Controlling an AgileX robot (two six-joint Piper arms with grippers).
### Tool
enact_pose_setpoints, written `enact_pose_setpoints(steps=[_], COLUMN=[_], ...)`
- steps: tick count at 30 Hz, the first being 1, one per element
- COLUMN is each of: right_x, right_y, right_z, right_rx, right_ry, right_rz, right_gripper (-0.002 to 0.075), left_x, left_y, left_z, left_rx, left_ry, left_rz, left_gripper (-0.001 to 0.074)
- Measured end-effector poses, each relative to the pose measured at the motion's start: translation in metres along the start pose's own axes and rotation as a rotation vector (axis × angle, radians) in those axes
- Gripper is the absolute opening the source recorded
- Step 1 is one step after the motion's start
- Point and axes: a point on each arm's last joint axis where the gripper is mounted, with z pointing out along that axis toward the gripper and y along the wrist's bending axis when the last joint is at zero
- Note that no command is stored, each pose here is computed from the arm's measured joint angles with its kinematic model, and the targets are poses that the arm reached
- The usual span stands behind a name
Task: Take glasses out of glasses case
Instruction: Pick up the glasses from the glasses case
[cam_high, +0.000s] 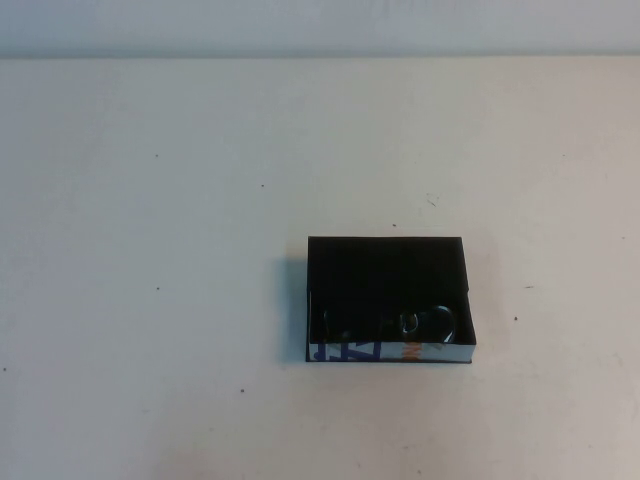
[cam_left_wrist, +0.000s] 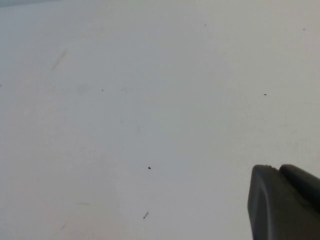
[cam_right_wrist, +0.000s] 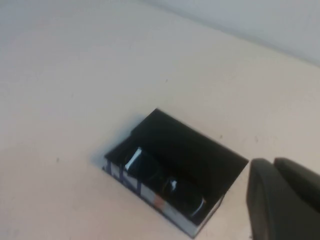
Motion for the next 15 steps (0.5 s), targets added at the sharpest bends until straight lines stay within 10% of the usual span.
enact_pose_setpoints(steps=[15], right_x=[-0.037], right_y=[-0.033], right_z=[0.114], right_rx=[-0.44], right_ry=[0.415], right_rz=[-0.287], right_gripper=[-0.0018], left_x=[0.0], left_y=[0.0], left_z=[0.0], left_rx=[0.0], left_ry=[0.0], left_rz=[0.0], left_gripper=[-0.0004])
